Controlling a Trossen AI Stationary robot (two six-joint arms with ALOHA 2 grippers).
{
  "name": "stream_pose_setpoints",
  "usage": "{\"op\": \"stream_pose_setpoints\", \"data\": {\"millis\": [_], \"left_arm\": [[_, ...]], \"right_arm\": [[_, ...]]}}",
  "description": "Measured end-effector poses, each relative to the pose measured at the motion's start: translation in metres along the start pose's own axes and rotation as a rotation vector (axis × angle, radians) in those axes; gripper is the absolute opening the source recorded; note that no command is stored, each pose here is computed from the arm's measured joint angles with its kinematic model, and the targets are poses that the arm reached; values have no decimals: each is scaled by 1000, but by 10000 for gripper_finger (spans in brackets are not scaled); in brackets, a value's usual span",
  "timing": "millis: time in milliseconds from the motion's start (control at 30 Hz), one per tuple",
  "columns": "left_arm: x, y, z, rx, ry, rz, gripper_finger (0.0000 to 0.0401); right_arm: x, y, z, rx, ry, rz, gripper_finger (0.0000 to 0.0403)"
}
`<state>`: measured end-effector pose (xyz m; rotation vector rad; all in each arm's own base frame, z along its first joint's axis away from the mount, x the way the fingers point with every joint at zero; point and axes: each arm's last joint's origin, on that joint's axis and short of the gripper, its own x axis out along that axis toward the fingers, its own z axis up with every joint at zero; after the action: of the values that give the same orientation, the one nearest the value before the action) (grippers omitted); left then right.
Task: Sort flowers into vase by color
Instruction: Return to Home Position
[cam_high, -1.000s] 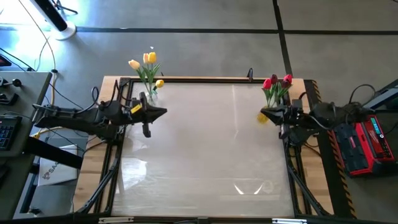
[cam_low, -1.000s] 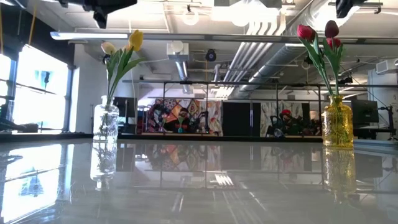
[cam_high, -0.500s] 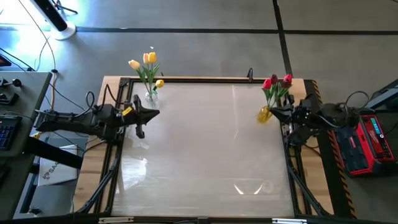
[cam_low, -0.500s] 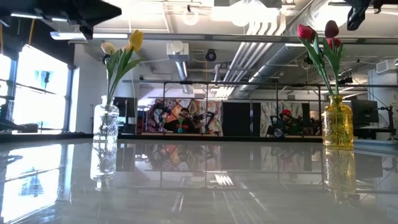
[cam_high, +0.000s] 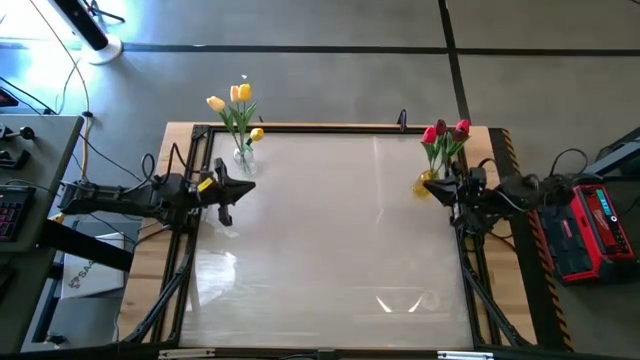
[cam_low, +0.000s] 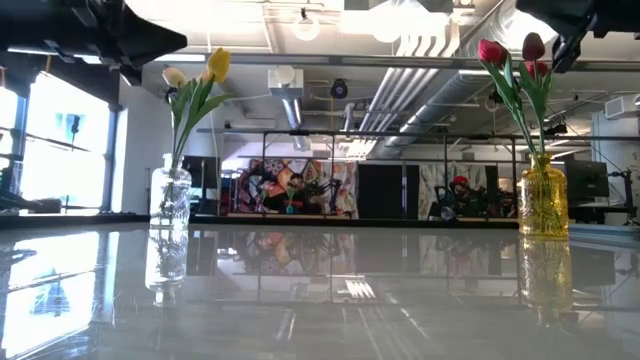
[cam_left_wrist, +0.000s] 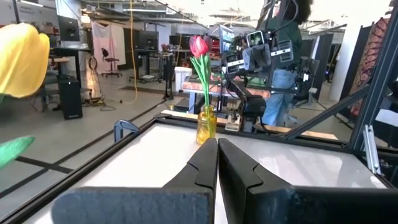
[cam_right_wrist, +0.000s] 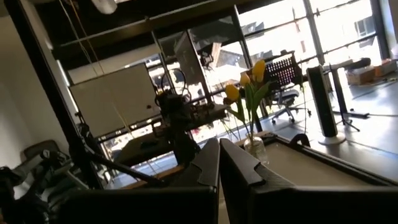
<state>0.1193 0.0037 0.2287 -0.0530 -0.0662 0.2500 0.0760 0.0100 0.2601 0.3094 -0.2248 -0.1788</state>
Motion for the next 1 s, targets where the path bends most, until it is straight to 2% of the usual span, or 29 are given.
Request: {"op": "stream_pose_setpoints", "data": {"millis": [300,1000], "left_arm": [[-1,1,-8,-39,-39,-2,0],[-1,-1,-5,-60,-63,-57,0]], "right_arm": [[3,-1,-13,3,-72,15,0],[3,0,-8,61,-100,25,0]]}}
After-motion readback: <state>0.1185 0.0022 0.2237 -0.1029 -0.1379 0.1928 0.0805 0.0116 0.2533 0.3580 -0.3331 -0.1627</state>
